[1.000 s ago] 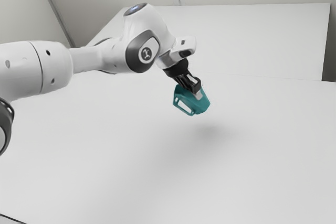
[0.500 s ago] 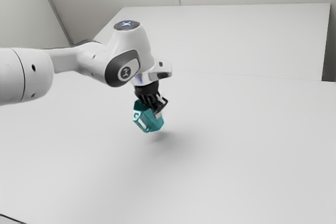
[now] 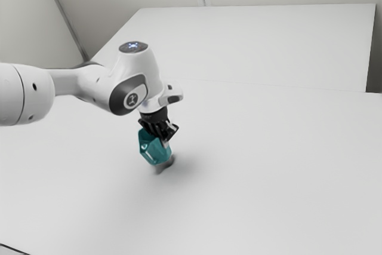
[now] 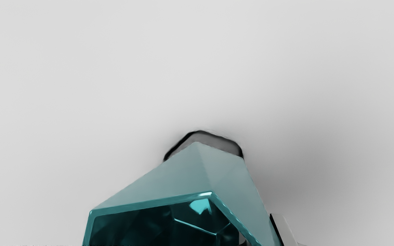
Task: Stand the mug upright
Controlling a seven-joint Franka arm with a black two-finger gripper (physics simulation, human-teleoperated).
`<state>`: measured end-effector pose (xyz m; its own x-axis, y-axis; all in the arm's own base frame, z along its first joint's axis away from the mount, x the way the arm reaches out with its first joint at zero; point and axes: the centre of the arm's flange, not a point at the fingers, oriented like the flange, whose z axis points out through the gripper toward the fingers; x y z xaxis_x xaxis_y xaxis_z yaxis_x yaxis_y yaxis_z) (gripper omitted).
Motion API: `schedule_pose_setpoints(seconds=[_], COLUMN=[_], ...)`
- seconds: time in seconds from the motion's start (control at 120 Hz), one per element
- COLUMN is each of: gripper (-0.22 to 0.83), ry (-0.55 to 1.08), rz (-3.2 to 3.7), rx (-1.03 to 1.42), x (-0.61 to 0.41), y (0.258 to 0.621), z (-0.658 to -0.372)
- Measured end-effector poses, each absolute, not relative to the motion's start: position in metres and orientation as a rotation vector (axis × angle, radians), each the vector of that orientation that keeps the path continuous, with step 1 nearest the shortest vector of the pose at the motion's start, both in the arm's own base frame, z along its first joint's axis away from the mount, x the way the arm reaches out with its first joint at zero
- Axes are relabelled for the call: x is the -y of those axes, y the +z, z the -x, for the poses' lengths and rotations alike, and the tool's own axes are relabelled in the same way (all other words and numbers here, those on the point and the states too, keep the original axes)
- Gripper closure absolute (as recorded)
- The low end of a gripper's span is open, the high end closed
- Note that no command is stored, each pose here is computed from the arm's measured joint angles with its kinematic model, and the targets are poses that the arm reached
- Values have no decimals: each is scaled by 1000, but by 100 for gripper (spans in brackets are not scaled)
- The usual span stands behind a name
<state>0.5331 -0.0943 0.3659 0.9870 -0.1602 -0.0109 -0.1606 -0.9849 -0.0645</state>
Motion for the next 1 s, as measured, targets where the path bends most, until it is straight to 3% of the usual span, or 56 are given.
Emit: schedule_pose_setpoints(seconds=[0.267, 0.467, 0.683, 0.833, 1.0], gripper=[77, 37, 13, 7, 3], ry=[27, 1, -79, -98, -166], rz=[3078, 3068, 3037, 3076, 3138], rx=[-176, -173, -180, -149, -97], x=[85, 87, 99, 113, 121], y=[345, 351, 402, 444, 520], z=[-536, -535, -531, -537, -556])
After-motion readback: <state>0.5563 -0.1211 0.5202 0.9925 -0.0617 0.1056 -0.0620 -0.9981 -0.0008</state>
